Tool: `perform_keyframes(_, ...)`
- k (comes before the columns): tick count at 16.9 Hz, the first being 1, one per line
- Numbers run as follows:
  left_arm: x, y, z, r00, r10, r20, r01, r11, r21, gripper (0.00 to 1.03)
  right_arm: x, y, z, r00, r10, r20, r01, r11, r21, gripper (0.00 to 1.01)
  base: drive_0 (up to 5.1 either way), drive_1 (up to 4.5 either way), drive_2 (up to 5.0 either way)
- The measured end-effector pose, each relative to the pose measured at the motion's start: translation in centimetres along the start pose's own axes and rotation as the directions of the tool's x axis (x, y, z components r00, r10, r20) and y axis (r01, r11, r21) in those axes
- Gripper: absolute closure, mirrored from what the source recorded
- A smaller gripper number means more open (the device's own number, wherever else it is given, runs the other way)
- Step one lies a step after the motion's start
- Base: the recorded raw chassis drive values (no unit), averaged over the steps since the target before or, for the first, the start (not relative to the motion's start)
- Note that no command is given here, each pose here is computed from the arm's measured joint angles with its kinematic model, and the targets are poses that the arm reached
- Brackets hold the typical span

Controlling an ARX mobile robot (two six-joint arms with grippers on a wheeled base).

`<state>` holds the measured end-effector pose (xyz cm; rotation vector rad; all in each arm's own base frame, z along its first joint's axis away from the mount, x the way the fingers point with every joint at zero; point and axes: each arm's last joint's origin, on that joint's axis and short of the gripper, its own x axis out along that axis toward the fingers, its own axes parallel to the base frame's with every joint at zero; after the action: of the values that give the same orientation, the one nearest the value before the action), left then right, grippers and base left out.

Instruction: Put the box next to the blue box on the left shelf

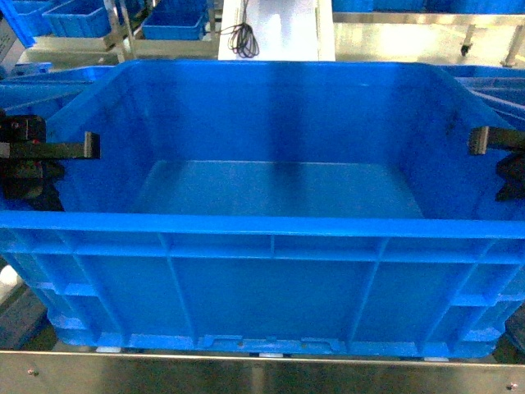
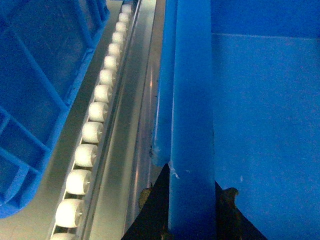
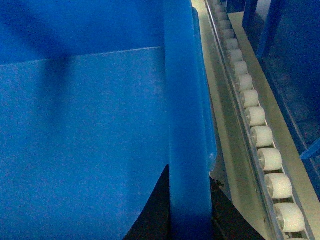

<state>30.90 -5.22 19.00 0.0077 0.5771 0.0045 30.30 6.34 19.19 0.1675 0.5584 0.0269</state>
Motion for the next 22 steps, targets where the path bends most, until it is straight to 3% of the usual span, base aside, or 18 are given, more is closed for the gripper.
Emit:
perform_keyframes(6, 0.8, -0.8, -0.1, 0.999, -0.011, -0.044, 0.012, 0.9999, 0.010, 0.95, 0.2, -0.1, 0.1, 0.999, -0.027, -0.023, 0.027, 0.9996, 0.008, 0.93, 0.0, 0.00, 0.0)
perform_keyframes(7, 0.9, -0.8, 0.1, 0.999, 0.001, -0.043, -0.001, 1.0000, 0.006, 0.95, 0.2, 0.0, 0.1, 0.999, -0.041, -0.016, 0.041, 0.9978, 0.052, 0.82, 0.0, 0.00, 0.0)
perform_keyframes(8, 0.9, -0.9, 0.1, 0.999, 0.005, -0.035, -0.005, 1.0000, 0.002, 0.93, 0.2, 0.1, 0.1, 0.999, -0.035, -0.007, 0.035, 0.9974, 0.063, 0.72, 0.0, 0.00, 0.0)
perform_keyframes(9, 1.0, -1.6, 0.2, 0.998, 0.055, 0.020, -0.055, 0.9985, 0.000, 0.80, 0.2, 0.4, 0.3, 0.999, -0.030, 0.018, 0.029, 0.9964, 0.080, 0.61, 0.0, 0.00, 0.0)
perform_keyframes(10, 1.2, -1.8, 0.3, 0.996, 0.055, 0.067, -0.054, 0.9984, -0.015, 0.67, 0.2, 0.6, 0.3, 0.998, -0.010, 0.058, 0.004, 0.9952, 0.098, 0.48, 0.0, 0.00, 0.0)
perform_keyframes(12, 1.0, -2.3, 0.4, 0.985, 0.031, 0.171, -0.020, 0.9976, -0.066, 0.44, -0.6, 0.8, 1.2, 0.984, 0.019, 0.178, -0.043, 0.9906, 0.130, 0.25, 0.0, 0.00, 0.0)
perform_keyframes(14, 0.5, -3.0, 1.6, 0.952, -0.006, 0.305, 0.040, 0.9938, -0.104, 0.22, -2.4, 1.7, 3.1, 0.941, 0.083, 0.329, -0.135, 0.9811, 0.139, 0.03, 0.0, 0.00, 0.0)
perform_keyframes(16, -0.6, -3.1, 3.0, 0.907, -0.009, 0.422, 0.068, 0.9897, -0.126, 0.03, -2.9, 2.0, 3.5, 0.918, 0.098, 0.383, -0.163, 0.9768, 0.139, 0.04, 0.0, 0.00, 0.0)
perform_keyframes(17, -1.1, -3.0, 3.6, 0.889, 0.004, 0.459, 0.067, 0.9880, -0.139, 0.06, -2.9, 2.0, 3.2, 0.915, 0.098, 0.392, -0.165, 0.9765, 0.139, 0.03, 0.0, 0.00, 0.0)
perform_keyframes(18, -1.1, -2.8, 3.5, 0.895, 0.021, 0.445, 0.045, 0.9896, -0.137, 0.05, -2.9, 1.9, 3.1, 0.918, 0.077, 0.389, -0.138, 0.9814, 0.133, 0.03, 0.0, 0.00, 0.0)
perform_keyframes(19, -1.0, -2.6, 3.3, 0.903, 0.033, 0.427, 0.029, 0.9899, -0.139, 0.05, -2.8, 1.9, 2.8, 0.926, 0.028, 0.376, -0.076, 0.9907, 0.113, 0.03, 0.0, 0.00, 0.0)
perform_keyframes(20, -1.0, -2.5, 3.3, 0.903, 0.042, 0.428, 0.023, 0.9894, -0.143, 0.05, -2.9, 1.9, 2.9, 0.919, 0.025, 0.393, -0.068, 0.9932, 0.095, 0.04, 0.0, 0.00, 0.0)
perform_keyframes(21, -1.2, -2.3, 3.3, 0.873, 0.023, 0.487, 0.043, 0.9912, -0.125, 0.10, -3.2, 1.6, 2.8, 0.876, 0.027, 0.482, -0.058, 0.9970, 0.050, 0.12, 0.0, 0.00, 0.0)
perform_keyframes(22, -2.0, -1.5, 2.2, 0.843, -0.010, 0.538, 0.056, 0.9961, -0.069, 0.22, -4.4, 0.3, 1.4, 0.847, 0.035, 0.530, -0.017, 0.9992, -0.037, 0.27, 0.0, 0.00, 0.0)
